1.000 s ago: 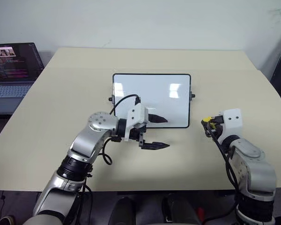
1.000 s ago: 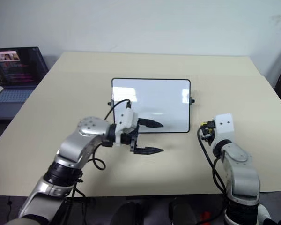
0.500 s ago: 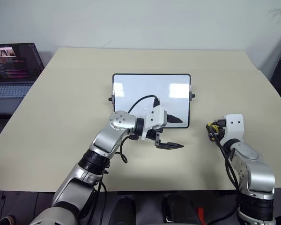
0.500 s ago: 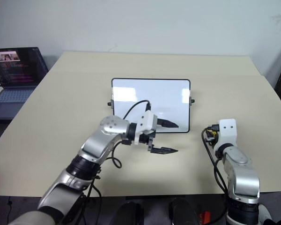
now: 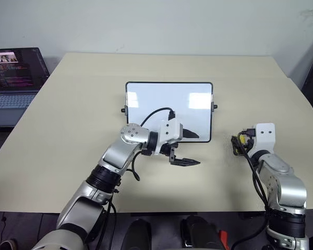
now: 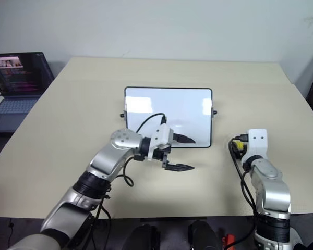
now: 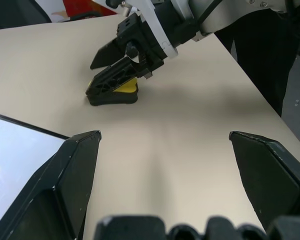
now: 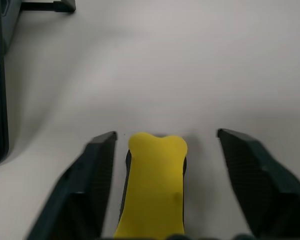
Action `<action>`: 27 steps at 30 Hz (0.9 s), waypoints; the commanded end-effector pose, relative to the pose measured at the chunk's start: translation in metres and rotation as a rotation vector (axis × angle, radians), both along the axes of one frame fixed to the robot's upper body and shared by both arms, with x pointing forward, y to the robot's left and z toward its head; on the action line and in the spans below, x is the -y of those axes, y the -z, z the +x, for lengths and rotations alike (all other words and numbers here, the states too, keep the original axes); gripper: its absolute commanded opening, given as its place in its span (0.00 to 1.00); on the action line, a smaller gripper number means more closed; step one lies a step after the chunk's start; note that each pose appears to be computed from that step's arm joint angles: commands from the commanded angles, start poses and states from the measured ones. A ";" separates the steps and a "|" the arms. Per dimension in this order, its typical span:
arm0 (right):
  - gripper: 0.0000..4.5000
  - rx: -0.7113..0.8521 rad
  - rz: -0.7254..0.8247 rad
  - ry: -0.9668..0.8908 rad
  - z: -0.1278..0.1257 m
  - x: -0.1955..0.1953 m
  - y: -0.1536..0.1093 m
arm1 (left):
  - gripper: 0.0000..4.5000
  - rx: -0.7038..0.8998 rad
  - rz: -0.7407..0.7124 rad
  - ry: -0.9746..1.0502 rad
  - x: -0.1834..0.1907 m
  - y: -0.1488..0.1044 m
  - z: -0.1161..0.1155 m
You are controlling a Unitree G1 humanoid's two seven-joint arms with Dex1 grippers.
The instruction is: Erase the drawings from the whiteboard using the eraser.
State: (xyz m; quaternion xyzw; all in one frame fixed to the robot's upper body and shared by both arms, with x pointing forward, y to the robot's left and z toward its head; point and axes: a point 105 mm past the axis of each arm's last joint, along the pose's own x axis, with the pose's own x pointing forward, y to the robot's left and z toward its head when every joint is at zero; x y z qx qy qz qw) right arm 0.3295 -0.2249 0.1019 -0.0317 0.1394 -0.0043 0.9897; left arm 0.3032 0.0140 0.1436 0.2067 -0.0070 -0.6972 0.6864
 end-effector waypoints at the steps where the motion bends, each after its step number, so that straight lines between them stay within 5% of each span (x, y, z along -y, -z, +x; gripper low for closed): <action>1: 0.99 0.058 -0.003 0.020 0.002 0.009 -0.013 | 1.00 0.042 -0.031 -0.010 -0.006 -0.008 -0.002; 8: 0.99 0.281 -0.003 -0.143 -0.013 -0.021 -0.058 | 1.00 -0.002 -0.240 -0.254 -0.034 -0.021 -0.004; 14: 0.99 0.399 -0.073 -0.186 -0.057 -0.030 -0.067 | 1.00 -0.028 -0.463 -0.769 -0.100 -0.018 -0.003; 22: 0.99 0.428 0.003 -0.088 -0.097 -0.011 -0.016 | 1.00 0.193 -0.482 -1.431 -0.197 0.010 -0.027; 27: 0.99 0.445 0.013 -0.153 -0.093 -0.009 -0.004 | 1.00 0.281 -0.456 -1.577 -0.221 0.016 -0.036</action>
